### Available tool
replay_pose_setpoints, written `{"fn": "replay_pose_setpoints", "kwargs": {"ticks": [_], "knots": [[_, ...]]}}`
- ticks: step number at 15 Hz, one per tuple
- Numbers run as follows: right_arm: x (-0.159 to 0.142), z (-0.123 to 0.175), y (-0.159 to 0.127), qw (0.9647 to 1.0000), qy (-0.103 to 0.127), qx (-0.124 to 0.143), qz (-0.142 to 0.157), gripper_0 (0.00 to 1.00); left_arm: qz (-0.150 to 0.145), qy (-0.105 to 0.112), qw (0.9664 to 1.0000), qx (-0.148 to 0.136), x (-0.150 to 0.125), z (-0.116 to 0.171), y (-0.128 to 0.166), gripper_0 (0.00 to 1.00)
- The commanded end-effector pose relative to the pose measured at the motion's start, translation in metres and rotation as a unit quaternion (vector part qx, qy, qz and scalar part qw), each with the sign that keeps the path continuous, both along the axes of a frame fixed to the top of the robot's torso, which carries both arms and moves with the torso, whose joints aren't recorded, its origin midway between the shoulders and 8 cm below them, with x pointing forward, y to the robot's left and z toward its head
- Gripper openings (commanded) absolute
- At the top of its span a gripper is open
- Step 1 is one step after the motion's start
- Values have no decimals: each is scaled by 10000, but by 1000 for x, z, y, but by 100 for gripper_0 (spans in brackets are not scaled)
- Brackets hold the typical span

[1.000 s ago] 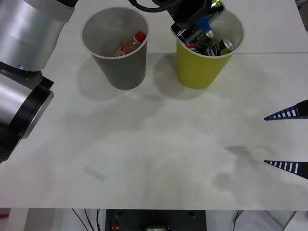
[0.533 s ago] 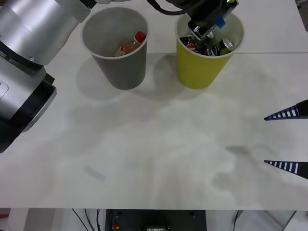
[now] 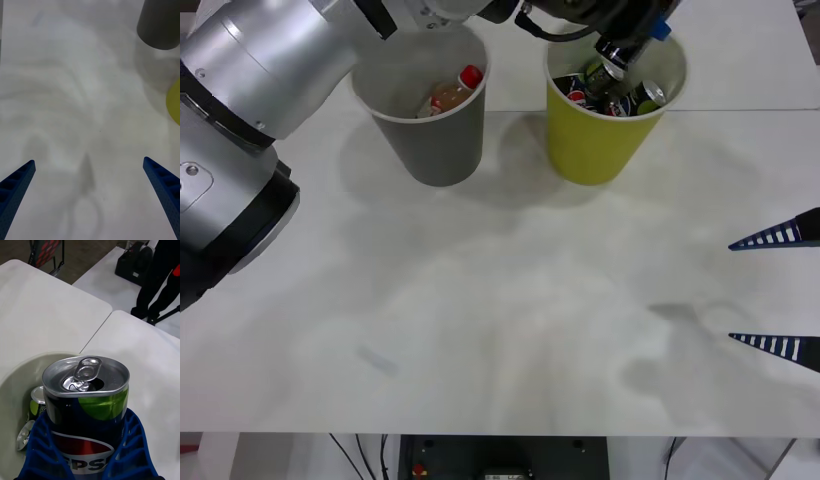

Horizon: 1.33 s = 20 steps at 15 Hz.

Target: Put the can into the green bin and the plastic bottle into the gray bin

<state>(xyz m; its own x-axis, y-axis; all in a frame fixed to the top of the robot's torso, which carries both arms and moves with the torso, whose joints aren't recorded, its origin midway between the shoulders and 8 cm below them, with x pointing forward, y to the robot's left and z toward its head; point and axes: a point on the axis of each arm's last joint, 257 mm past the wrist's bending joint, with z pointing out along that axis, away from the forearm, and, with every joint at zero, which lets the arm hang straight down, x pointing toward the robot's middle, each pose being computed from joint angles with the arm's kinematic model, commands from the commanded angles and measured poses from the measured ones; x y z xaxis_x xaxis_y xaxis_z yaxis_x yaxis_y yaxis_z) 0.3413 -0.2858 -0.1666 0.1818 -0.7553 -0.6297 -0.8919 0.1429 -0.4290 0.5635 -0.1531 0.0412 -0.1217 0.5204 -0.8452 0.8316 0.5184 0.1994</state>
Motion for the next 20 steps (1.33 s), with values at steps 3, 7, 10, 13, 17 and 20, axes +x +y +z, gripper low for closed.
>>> {"fn": "replay_pose_setpoints", "kwargs": {"ticks": [3, 7, 10, 13, 17, 20], "knots": [[0, 0, 0, 10000, 0, 0, 0, 100, 154, -120, 9998, -15, 19, -1, -9, 0], [0, 0, 0, 10000, 0, 0, 0, 100, 256, -178, 9992, -233, 33, -1, -10, 1], [0, 0, 0, 10000, 0, 0, 0, 100, 250, -138, 9993, -243, 33, -3, -10, 45], [0, 0, 0, 10000, 0, 0, 0, 100, 97, -192, 9998, 57, 29, -10, -5, 100], [0, 0, 0, 10000, 0, 0, 0, 100, 11, 25, 9999, 125, 29, -2, 30, 100], [0, 0, 0, 10000, 0, 0, 0, 100, -12, 106, 9996, 251, 35, 2, 71, 100]]}}
